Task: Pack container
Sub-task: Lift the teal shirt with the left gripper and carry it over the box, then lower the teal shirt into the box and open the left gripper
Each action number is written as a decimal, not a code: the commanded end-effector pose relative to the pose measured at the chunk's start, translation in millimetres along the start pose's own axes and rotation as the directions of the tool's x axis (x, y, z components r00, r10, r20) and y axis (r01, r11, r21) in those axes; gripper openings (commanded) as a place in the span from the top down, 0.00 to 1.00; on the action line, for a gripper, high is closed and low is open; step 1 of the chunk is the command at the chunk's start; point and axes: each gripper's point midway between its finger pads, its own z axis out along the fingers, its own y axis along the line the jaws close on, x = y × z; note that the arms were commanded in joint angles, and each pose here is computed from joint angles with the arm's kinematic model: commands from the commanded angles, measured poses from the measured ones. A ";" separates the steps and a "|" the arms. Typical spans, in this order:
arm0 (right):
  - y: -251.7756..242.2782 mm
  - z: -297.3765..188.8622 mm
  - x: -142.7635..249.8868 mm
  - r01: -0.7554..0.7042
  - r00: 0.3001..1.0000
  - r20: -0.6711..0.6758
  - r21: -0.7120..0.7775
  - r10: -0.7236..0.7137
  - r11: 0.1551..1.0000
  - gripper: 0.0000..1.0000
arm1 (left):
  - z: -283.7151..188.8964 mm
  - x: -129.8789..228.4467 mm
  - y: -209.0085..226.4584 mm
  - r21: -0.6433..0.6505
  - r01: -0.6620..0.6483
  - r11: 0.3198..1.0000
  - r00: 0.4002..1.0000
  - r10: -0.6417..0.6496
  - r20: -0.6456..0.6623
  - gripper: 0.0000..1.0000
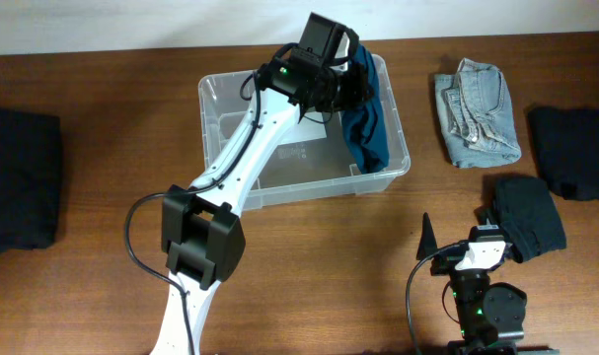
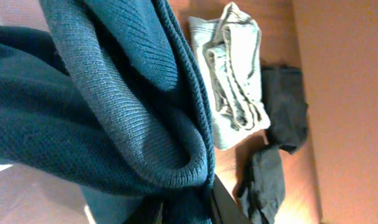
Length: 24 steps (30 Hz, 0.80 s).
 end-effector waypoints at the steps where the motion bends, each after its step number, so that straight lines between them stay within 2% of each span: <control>1: 2.0 -0.2 1.9 -0.001 1.000 -0.002 -0.008 0.001 1.000 0.02 | -11.0 -15.2 -3.9 -0.031 -0.014 0.999 0.997 0.016 0.071 0.99; 7: 2.0 -0.2 1.9 -0.001 1.000 -0.002 -0.008 0.001 1.000 0.02 | -7.2 -20.4 1.7 -0.056 -0.015 0.998 0.995 0.020 0.099 0.99; 10: 2.0 -0.2 1.9 -0.001 1.000 -0.002 -0.008 0.001 1.000 0.02 | -2.8 -17.5 6.3 -0.064 -0.009 0.998 0.996 0.014 0.086 0.81; 13: 2.0 -0.2 1.9 -0.001 1.000 -0.002 -0.008 0.001 1.000 0.02 | 2.2 -12.6 11.2 -0.073 -0.001 0.997 0.998 0.006 0.066 0.69; 16: 2.0 -0.2 1.9 -0.001 1.000 -0.002 -0.008 0.001 1.000 0.02 | 3.3 -9.9 13.9 -0.080 0.003 0.997 0.999 0.001 0.055 0.39; 18: 2.0 -0.2 1.9 -0.001 1.000 -0.002 -0.008 0.001 1.000 0.02 | 3.4 -8.8 13.9 -0.080 0.004 0.997 0.999 0.000 0.050 0.27; 21: 2.0 -0.2 1.9 -0.001 1.000 -0.002 -0.008 0.001 1.000 0.02 | 3.3 -9.0 14.0 -0.080 -0.002 0.997 0.999 0.006 0.050 0.18; 24: 2.0 -0.2 1.9 -0.001 1.000 -0.002 -0.008 0.001 1.000 0.02 | 1.8 -9.8 12.7 -0.075 -0.037 0.997 0.998 0.041 0.047 0.15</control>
